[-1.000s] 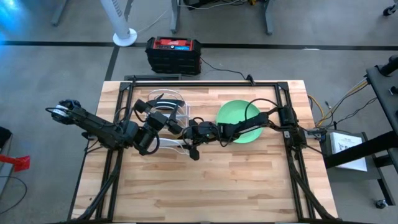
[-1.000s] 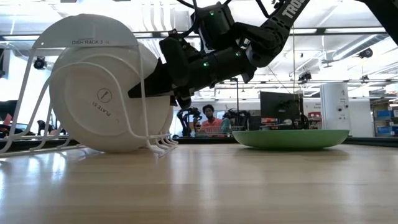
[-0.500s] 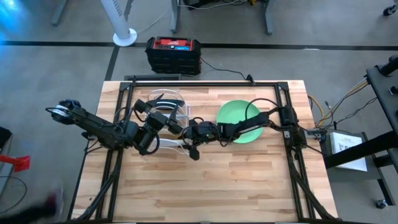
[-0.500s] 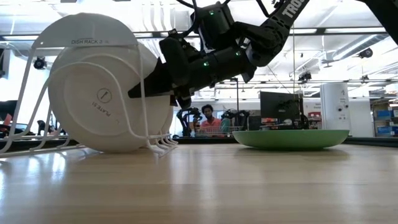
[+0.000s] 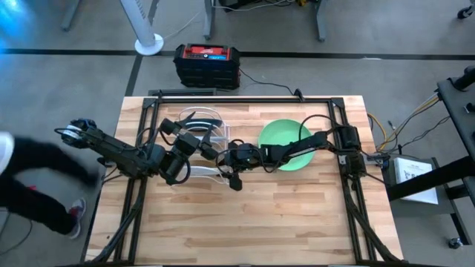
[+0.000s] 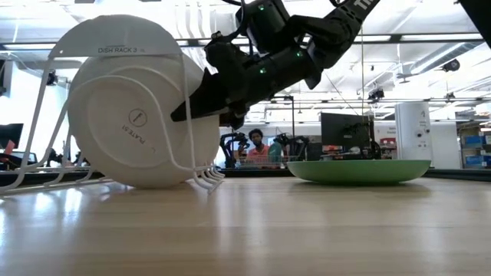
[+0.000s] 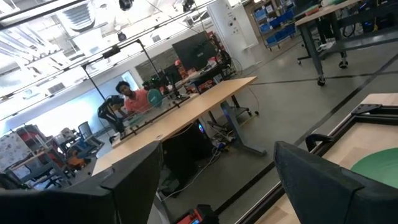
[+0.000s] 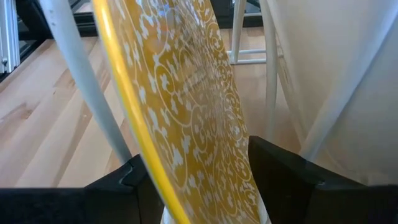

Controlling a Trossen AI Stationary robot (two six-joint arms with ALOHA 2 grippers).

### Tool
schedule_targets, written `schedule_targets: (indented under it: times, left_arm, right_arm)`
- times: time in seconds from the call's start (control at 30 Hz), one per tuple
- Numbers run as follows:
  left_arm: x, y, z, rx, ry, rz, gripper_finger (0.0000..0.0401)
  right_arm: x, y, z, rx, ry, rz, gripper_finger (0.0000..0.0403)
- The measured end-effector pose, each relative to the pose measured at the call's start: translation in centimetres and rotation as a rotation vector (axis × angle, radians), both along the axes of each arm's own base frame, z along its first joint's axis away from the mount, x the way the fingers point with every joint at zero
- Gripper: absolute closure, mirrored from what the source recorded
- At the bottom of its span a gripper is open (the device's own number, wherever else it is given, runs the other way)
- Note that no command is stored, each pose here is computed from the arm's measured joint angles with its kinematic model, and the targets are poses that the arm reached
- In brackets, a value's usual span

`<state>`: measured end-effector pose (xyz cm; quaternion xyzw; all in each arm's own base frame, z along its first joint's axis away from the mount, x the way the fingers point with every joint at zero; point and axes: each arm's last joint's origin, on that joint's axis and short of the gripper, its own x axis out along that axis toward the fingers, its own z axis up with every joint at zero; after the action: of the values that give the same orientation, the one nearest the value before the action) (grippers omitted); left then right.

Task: Sort dishes
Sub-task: Put the yellow pattern plate in the dish rack

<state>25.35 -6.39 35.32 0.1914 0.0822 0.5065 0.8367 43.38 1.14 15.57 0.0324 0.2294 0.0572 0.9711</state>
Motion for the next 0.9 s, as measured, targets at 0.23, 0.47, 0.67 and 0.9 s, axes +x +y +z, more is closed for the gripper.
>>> schedule_targets:
  times: [0.23, 0.47, 0.67, 0.9]
  left_arm:
    - [0.0, 0.0, 0.0, -0.001, 0.0, 0.002, 0.0105]
    - [0.0, 0.0, 0.0, -0.003, 0.001, 0.006, 0.0105]
    - [0.1, 0.0, -0.4, 0.015, 0.057, 0.017, 0.0105]
    - [0.0, -0.3, -0.7, 0.007, 0.074, 0.034, 0.0105]
  right_arm:
    - [-0.1, 0.0, 0.0, -0.001, 0.01, 0.0, 0.0199]
    - [-0.4, 0.0, 0.4, -0.013, 0.041, 0.004, 0.0194]
    - [-0.8, 0.0, 1.0, -0.029, 0.056, 0.031, 0.0194]
    - [-1.1, 0.0, 1.3, -0.056, 0.077, 0.044, 0.0192]
